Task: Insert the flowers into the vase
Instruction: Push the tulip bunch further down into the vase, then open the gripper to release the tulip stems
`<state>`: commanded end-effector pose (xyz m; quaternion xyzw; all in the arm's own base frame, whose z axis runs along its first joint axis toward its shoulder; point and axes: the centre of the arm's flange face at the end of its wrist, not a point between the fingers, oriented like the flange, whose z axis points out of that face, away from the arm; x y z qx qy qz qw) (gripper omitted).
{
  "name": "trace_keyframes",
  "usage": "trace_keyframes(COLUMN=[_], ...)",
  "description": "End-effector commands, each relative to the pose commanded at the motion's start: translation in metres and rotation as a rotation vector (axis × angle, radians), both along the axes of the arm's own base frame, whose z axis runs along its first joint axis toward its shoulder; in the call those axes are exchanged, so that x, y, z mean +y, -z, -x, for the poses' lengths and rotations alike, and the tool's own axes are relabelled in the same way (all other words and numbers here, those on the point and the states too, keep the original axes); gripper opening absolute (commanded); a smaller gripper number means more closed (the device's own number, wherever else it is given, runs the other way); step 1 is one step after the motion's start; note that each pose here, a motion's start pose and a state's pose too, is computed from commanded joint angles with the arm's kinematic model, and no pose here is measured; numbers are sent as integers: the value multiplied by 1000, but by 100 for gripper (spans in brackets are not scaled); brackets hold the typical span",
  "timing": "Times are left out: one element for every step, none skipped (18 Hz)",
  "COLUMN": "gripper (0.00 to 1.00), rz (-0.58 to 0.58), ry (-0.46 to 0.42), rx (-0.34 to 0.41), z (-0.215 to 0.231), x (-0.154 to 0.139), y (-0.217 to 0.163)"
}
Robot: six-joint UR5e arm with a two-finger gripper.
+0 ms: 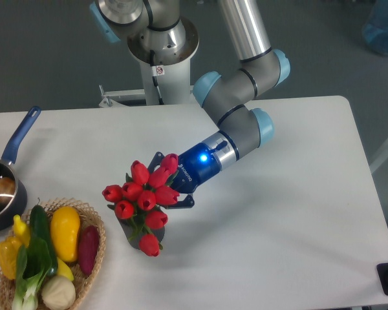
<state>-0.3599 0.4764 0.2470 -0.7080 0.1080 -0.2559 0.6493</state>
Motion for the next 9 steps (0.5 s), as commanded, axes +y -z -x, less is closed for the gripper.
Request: trace_keyframes(gripper=[20, 25, 31, 48, 63, 84, 100, 100, 100], rz=[0, -2, -5, -4, -1, 1, 3, 4, 4], ry=[0, 0, 0, 1, 0, 0, 1, -1, -2], rx=[0, 4, 9, 12, 14, 16, 16, 15, 15], z=[0, 0, 0, 0, 0, 0, 0, -1, 0], x=[0, 0, 0, 0, -1, -1, -1, -2, -3], y=[1, 1, 1, 1, 2, 2, 2, 4, 4])
